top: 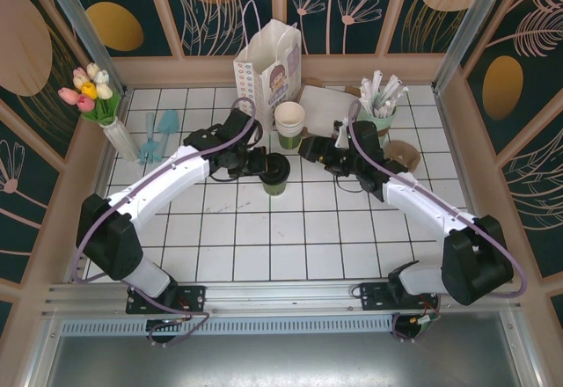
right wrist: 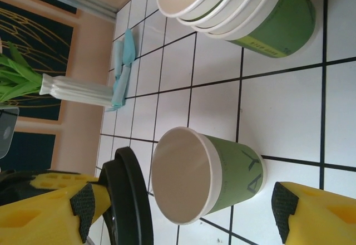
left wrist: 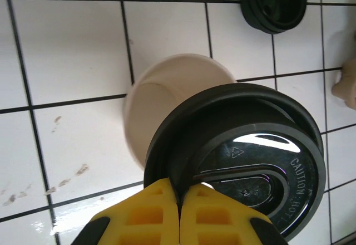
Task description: Pack the takeout coffee
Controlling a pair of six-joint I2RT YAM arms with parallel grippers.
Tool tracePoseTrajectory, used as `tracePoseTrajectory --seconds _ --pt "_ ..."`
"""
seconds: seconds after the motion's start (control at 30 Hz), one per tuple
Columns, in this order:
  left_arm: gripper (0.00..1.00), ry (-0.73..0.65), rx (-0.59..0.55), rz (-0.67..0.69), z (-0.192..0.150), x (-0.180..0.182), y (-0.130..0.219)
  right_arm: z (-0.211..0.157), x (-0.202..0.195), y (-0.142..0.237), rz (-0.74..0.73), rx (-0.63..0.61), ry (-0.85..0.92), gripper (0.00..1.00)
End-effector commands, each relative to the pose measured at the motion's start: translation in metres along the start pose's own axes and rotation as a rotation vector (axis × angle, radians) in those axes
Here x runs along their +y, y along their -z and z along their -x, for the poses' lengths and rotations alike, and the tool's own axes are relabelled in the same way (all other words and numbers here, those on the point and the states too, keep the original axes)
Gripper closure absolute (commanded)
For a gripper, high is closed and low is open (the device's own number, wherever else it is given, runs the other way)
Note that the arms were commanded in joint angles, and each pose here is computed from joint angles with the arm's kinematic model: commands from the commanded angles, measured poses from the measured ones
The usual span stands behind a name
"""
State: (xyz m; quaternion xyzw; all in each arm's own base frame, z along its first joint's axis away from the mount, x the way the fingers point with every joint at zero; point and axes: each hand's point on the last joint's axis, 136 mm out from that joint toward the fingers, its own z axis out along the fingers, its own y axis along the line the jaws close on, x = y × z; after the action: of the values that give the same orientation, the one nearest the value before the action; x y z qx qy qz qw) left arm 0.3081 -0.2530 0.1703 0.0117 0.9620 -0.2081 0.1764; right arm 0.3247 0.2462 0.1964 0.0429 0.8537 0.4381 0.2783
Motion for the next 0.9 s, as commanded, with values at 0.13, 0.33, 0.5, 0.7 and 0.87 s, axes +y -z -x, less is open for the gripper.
tracePoseTrajectory --seconds 0.13,0.33,0.5,0.7,0.87 --pt "1.0 -0.041 0.007 0.055 0.011 0.014 -0.006 -0.015 0.012 -0.008 0.097 0.056 0.034 0.12" --pt "1.0 -0.078 0.039 0.075 0.014 0.016 -0.015 -0.032 0.004 -0.021 0.111 0.12 0.002 0.15" --pt "1.0 -0.075 0.055 0.07 0.015 0.015 -0.026 -0.039 -0.003 -0.027 0.113 0.128 -0.027 0.17" --pt "1.0 -0.077 0.062 0.053 0.013 0.013 -0.028 -0.047 -0.008 -0.034 0.111 0.155 -0.044 0.18" --pt "1.0 -0.074 0.105 0.066 0.006 0.017 -0.043 -0.05 -0.008 -0.037 0.113 0.172 -0.043 0.19"
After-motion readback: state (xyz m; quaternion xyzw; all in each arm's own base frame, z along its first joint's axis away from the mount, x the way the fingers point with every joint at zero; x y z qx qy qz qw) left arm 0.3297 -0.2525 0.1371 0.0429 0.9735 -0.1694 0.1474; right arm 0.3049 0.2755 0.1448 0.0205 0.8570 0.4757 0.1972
